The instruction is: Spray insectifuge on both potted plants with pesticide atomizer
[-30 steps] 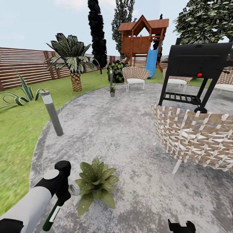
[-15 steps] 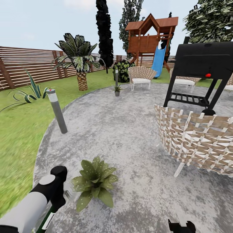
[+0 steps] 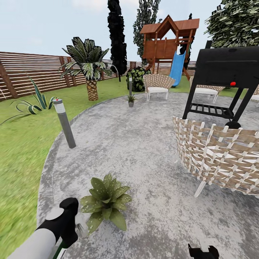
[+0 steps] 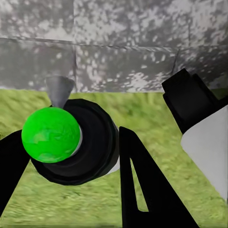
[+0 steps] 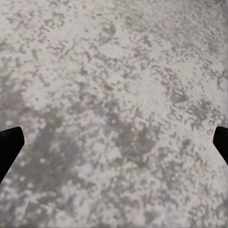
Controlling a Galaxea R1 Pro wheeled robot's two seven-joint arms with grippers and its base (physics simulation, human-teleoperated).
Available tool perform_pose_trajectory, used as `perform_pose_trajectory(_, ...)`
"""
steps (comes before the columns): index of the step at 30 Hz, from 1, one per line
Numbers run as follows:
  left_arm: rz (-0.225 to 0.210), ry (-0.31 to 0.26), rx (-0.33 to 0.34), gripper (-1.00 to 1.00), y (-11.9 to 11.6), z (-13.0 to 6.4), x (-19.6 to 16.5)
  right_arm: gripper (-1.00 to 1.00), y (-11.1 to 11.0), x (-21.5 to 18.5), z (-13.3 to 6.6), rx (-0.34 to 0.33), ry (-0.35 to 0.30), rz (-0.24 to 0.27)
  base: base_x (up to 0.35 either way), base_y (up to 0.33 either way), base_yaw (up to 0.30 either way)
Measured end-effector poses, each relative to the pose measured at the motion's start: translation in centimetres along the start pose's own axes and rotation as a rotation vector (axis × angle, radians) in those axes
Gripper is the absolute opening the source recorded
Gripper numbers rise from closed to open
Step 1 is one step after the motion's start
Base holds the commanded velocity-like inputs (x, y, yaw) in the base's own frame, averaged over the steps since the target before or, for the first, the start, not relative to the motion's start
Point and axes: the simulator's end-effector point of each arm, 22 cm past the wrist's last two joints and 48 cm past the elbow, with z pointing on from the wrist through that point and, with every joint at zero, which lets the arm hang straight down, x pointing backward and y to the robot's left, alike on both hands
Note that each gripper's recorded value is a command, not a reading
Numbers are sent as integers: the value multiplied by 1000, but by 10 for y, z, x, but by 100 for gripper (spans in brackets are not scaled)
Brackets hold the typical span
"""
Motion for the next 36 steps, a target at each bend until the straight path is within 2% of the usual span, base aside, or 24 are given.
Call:
perform_pose_trajectory(3, -12, -27, 20, -100, -4, 3, -3, 100, 0, 0, 0, 0, 1, 0, 0, 0, 0)
perform_pose_trajectory(7, -65, -50, 61, -100, -5, 14, 8, 100, 1, 1, 0, -1, 2, 0, 0, 0, 0)
perform_pose_trajectory(11, -59, -77, 76, -100, -13, 8, -6, 100, 0, 0, 0, 2, 1, 2, 0, 0, 0)
perform_pose_trajectory(13, -33, -111, 89, -100, -23, -6, -29, 100, -1, 0, 0, 4, 0, 2, 0, 0, 0)
perform_pose_trajectory(16, -4, -158, 119, -100, -20, -45, -57, 100, -1, 0, 0, 4, 1, 2, 0, 0, 0)
perform_pose_trajectory(19, 74, -113, 154, -100, -27, -73, -61, 100, -1, 0, 0, 4, 1, 2, 0, 0, 0)
perform_pose_trajectory(20, 97, -89, 134, -100, -23, -81, -61, 100, -1, 0, 0, 4, 1, 2, 0, 0, 0)
perform_pose_trajectory(22, 116, -73, 48, -100, -1, -100, -65, 100, -1, 0, 0, 4, 0, 2, 0, 0, 0)
perform_pose_trajectory(27, 116, -128, -42, -100, 32, -154, -88, 100, -1, 0, 0, 4, 0, 2, 0, 0, 0)
perform_pose_trajectory(28, 128, -140, -54, -100, 35, -163, -92, 100, -1, 0, 0, 4, 0, 2, 0, 0, 0)
perform_pose_trajectory(31, 150, -152, -65, -100, 38, -174, -98, 100, -1, 0, 0, 4, 1, 2, 0, 0, 0)
perform_pose_trajectory(36, 160, -133, -45, -100, 32, -167, -97, 100, -1, 0, 0, 4, 0, 2, 0, 0, 16)
